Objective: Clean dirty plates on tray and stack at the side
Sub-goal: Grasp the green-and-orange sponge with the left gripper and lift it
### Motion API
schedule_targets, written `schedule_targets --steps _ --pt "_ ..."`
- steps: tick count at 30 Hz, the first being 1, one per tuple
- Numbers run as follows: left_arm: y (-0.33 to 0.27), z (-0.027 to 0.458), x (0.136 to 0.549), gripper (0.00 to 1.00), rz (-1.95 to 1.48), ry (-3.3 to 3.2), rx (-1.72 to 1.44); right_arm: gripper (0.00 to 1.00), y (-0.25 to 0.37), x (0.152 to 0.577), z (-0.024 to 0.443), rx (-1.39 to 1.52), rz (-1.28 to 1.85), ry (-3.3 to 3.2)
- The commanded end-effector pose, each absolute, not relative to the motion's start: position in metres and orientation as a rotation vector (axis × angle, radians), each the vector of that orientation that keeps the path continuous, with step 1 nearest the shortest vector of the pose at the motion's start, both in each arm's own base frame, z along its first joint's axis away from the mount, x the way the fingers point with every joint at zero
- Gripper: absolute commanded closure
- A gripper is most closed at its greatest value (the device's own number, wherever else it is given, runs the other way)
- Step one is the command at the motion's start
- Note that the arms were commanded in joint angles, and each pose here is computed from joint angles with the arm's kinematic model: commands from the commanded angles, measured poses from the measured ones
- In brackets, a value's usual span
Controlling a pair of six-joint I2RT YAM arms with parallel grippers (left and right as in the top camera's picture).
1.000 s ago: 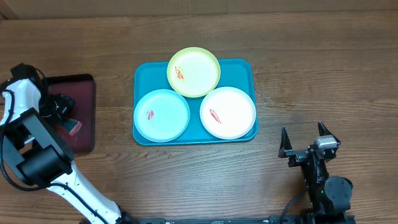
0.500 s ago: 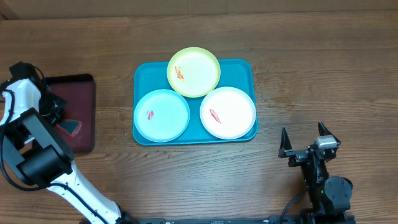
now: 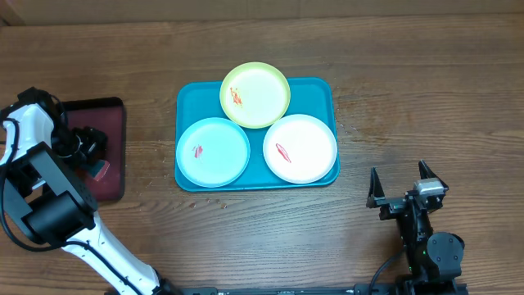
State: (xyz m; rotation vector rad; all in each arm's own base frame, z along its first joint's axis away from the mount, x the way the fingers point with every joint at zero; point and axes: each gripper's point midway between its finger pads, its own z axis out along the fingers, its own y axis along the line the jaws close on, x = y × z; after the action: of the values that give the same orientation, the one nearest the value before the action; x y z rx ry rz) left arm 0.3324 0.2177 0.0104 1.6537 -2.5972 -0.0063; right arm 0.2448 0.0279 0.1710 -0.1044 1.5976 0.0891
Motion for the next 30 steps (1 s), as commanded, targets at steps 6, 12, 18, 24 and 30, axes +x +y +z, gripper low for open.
schedule_targets --steps 6,12,18,24,30 --pt "0.213 0.012 0.342 0.84 0.071 -2.612 1.657 0.0 0.025 0.245 0.17 -0.097 0.075 1.592" --pt "0.219 0.012 0.342 0.28 0.028 -2.622 1.663 0.0 0.025 0.245 0.17 -0.097 0.075 1.592" --pt "0.228 0.012 0.34 0.0 -0.051 -2.635 1.67 0.0 0.025 0.245 0.17 -0.097 0.075 1.592" --pt "0.229 0.012 0.341 0.13 -0.051 -2.658 1.642 0.0 0.025 0.245 0.17 -0.097 0.075 1.592" --pt "0.233 0.017 0.348 0.96 -0.053 -2.693 1.631 0.0 0.025 0.245 0.17 -0.097 0.075 1.592"
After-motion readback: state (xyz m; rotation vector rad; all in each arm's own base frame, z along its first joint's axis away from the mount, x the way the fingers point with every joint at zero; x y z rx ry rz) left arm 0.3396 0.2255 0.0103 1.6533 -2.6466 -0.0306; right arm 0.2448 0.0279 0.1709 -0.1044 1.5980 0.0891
